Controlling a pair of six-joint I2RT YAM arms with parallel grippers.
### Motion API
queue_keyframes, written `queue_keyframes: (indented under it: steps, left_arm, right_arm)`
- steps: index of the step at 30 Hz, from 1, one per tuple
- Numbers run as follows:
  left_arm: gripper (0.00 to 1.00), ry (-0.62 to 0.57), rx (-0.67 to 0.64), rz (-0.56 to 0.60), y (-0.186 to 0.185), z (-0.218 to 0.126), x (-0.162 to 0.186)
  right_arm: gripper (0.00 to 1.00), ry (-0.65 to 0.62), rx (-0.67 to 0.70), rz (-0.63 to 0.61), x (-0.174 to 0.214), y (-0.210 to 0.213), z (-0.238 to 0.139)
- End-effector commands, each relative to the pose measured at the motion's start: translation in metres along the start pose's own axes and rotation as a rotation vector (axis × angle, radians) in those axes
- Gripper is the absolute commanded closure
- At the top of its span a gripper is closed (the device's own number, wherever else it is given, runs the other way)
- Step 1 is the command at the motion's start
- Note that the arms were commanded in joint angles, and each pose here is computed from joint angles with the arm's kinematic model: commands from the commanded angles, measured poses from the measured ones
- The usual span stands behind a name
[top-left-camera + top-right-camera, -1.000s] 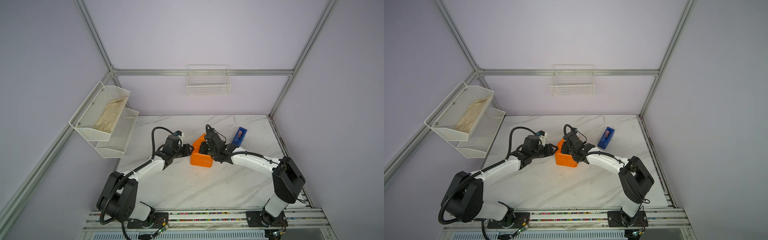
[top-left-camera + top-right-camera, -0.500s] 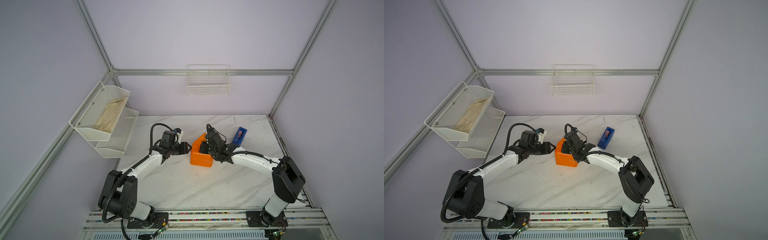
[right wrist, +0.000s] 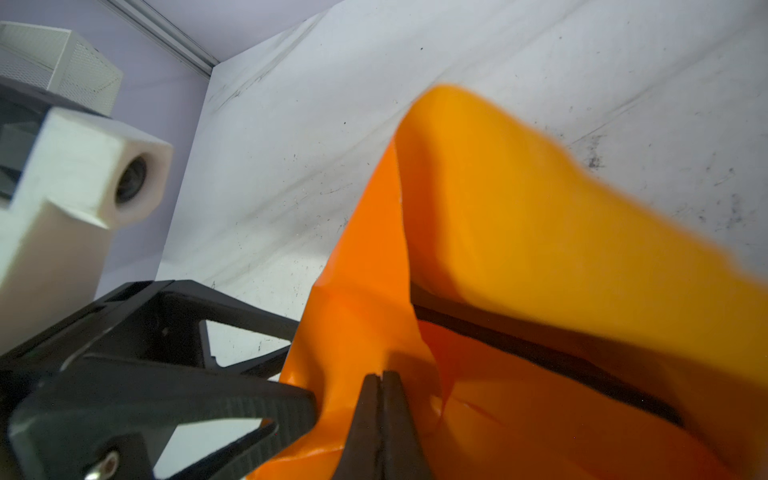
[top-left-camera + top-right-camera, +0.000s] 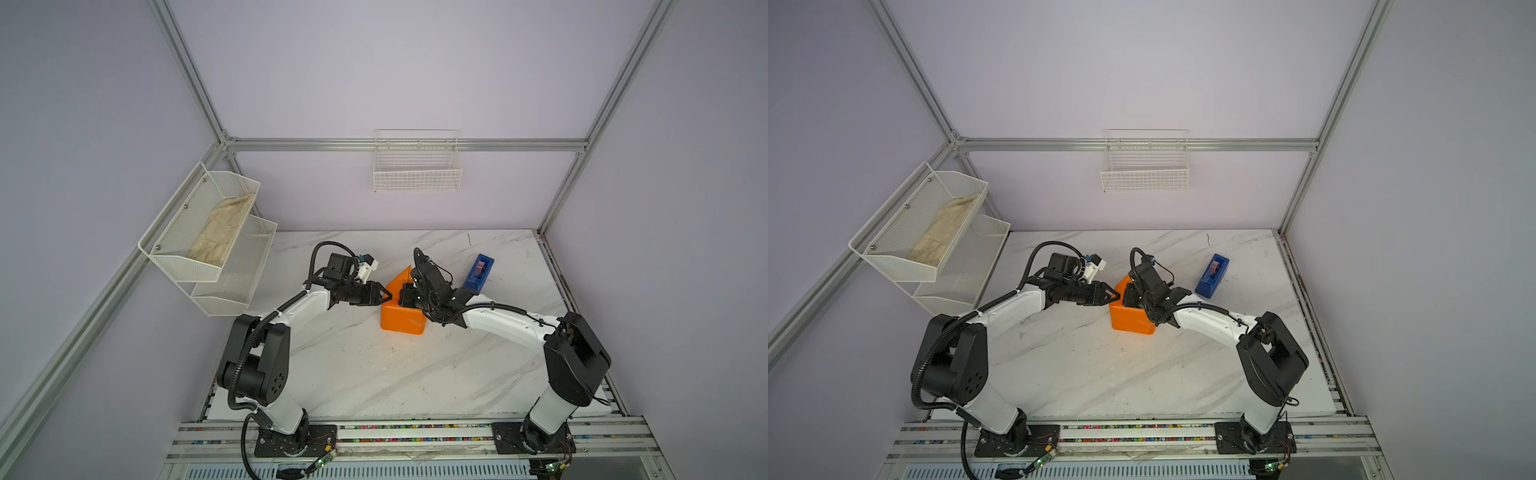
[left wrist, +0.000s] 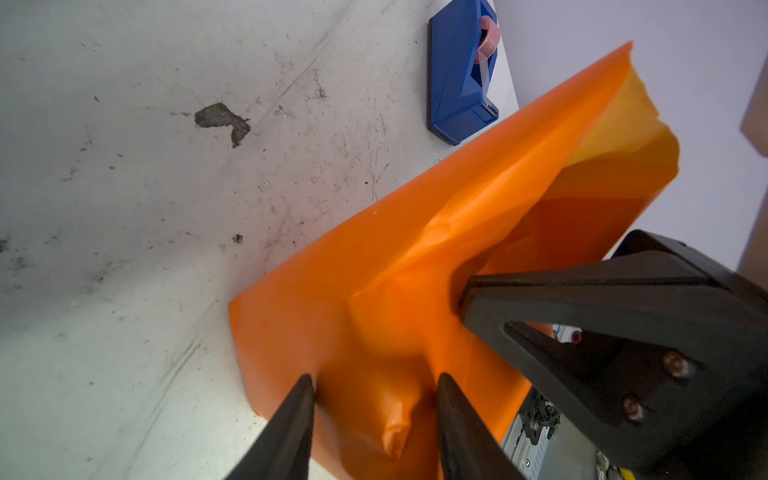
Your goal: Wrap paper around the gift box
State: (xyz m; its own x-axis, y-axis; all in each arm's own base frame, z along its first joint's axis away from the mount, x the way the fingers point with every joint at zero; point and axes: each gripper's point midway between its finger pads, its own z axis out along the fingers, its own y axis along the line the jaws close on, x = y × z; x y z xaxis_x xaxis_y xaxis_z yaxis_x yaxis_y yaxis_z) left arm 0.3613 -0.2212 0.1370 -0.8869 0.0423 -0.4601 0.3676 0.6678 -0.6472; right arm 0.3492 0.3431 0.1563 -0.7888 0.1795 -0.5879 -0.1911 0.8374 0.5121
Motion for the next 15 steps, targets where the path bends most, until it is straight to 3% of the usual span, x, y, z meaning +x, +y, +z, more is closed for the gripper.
queue_keyframes:
  steps: [1,9,15]
  left_arm:
    - [0.54,0.039,-0.02,0.019,-0.001,0.001,0.005]
    - [0.55,0.087,-0.095,-0.015,0.018,0.007,0.019]
    - [0.56,0.107,-0.09,-0.04,0.023,0.013,0.024]
  right_arm:
    - [1.0,0.1,0.044,-0.015,0.029,-0.02,0.004]
    - [1.0,0.026,-0.055,-0.003,-0.007,0.018,-0.016]
    - [1.0,0.046,-0.077,0.016,-0.005,0.025,0.001]
